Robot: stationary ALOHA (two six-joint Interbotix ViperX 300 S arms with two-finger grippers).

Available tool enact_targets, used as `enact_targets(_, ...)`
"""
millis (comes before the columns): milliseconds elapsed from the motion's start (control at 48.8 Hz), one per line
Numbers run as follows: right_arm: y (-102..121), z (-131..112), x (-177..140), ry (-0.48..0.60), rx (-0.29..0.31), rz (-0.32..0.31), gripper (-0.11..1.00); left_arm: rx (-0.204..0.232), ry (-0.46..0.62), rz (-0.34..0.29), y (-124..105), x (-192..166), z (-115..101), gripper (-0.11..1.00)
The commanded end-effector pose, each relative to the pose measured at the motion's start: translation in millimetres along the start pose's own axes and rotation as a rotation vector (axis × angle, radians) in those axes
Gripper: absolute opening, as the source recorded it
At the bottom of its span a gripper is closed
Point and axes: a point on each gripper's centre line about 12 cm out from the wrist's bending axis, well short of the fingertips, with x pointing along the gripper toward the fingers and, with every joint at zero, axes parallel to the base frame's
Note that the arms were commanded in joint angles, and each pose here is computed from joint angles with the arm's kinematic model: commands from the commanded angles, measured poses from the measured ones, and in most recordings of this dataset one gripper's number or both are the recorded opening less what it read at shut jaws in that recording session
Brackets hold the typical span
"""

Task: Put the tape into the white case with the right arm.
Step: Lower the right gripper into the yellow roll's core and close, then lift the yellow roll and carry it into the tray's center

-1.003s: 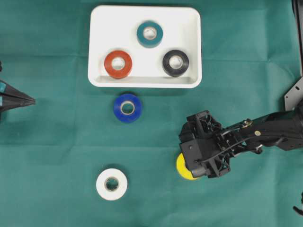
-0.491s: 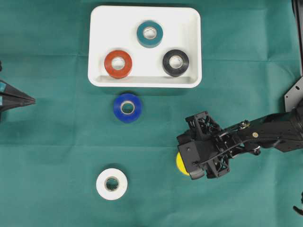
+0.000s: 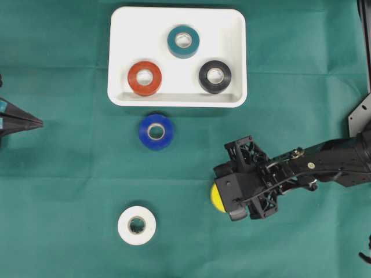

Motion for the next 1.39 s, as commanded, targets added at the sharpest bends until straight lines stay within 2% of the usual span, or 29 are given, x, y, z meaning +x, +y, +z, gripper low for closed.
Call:
enact_targets(0, 2.7, 23.5, -19.9, -0.087, 0.005, 0.011, 0.02, -0.002, -0.016, 0.002, 0.1, 0.4, 5.5, 0.0)
enact_targets(164, 2.0, 34.4, -40.5, -0.128, 0.01, 0.005, 0.01, -0.002, -0.014, 0.002, 0.1, 0.4, 5.3, 0.0)
enact_targets(348, 0.9, 34.6, -44.1, -0.111, 0.011, -0.007, 0.01, -0.002, -0.014, 0.002, 0.1, 0.4, 5.3, 0.0)
enact_targets(491, 2.2, 43.5, -38.1, -0.117, 0.01, -0.006, 0.01, -0.002, -0.014, 0.002, 0.1, 0.4, 5.3, 0.0)
enact_targets(819, 3.9, 83.0, -15.5, -0.137, 0.014, -0.015, 0.01, -0.002, -0.016, 0.002, 0.1, 0.4, 5.5, 0.0)
enact_targets(942, 0.1, 88.7, -11.7, -0.129, 0.023, -0.027, 0.01, -0.002, -0.014, 0.002, 0.1, 0.4, 5.3, 0.0)
enact_targets(1147, -20.6, 90.2, -10.4, -0.127, 0.061, -0.058, 0.01, -0.002, -0.012, 0.002, 0.2, 0.4, 4.7, 0.0)
enact_targets(1372, -67.1, 91.5, -11.9, -0.132, 0.148, -0.125, 0.01, -0.001, -0.014, 0.002, 0.1, 0.4, 4.9, 0.0)
